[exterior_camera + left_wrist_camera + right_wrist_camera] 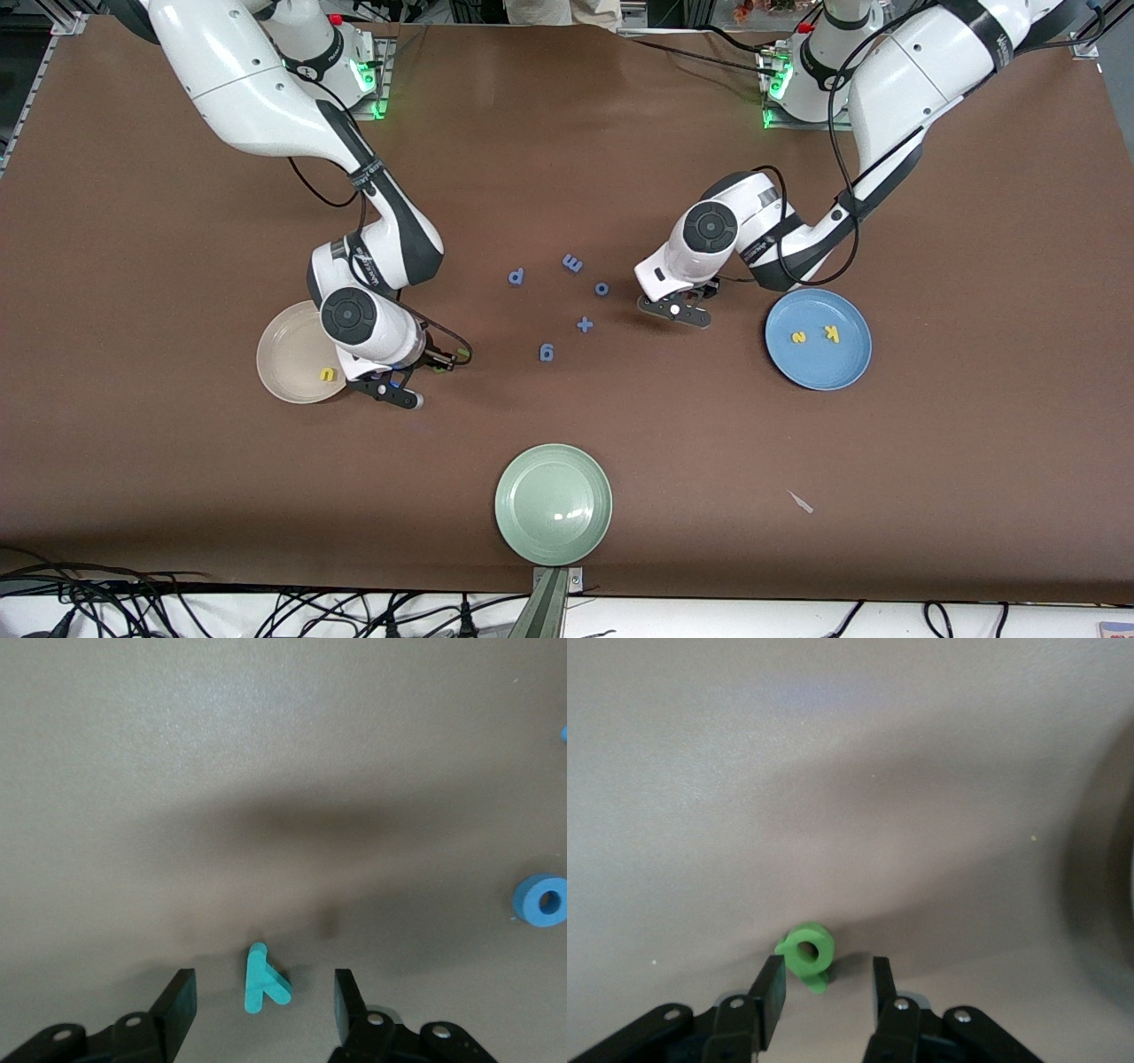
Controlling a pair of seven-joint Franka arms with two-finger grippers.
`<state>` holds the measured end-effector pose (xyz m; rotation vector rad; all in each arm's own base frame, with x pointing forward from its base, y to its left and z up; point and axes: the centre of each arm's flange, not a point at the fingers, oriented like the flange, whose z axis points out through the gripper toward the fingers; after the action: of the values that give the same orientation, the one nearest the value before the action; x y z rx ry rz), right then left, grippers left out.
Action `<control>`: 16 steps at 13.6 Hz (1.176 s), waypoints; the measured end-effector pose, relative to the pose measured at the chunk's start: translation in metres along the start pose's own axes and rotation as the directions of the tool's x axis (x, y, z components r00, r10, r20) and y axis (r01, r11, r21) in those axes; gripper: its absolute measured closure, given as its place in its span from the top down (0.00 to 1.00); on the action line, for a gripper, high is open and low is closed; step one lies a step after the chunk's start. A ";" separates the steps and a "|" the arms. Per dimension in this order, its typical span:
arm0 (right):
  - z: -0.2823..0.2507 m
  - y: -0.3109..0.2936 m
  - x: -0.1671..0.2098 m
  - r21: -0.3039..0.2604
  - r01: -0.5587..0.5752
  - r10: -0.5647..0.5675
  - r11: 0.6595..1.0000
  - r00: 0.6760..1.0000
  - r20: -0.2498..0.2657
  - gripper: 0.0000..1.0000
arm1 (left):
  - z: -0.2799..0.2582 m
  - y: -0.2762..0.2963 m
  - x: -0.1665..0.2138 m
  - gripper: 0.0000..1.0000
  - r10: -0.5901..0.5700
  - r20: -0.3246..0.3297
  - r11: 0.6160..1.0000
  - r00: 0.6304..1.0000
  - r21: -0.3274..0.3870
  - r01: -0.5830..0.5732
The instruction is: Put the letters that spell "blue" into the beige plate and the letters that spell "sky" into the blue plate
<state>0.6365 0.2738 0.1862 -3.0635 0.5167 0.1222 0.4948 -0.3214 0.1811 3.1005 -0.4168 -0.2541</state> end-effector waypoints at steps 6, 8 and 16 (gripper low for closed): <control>0.007 -0.004 0.001 0.025 0.004 -0.003 1.000 1.000 -0.022 0.47 | 0.010 -0.003 -0.002 0.29 0.013 -0.011 1.000 1.000 0.011 -0.013; 0.008 -0.004 0.001 0.024 0.004 -0.004 1.000 1.000 -0.020 0.44 | 0.009 -0.003 -0.002 0.21 0.011 -0.012 1.000 1.000 0.011 -0.011; 0.008 -0.004 0.002 0.024 0.003 -0.003 1.000 1.000 -0.022 0.31 | -0.044 -0.023 0.013 0.13 -0.031 -0.002 0.990 1.000 0.135 0.031</control>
<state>0.6392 0.2778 0.1787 -3.0453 0.5109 0.0820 0.5202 -0.3035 0.2219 3.2418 -0.4029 -0.2363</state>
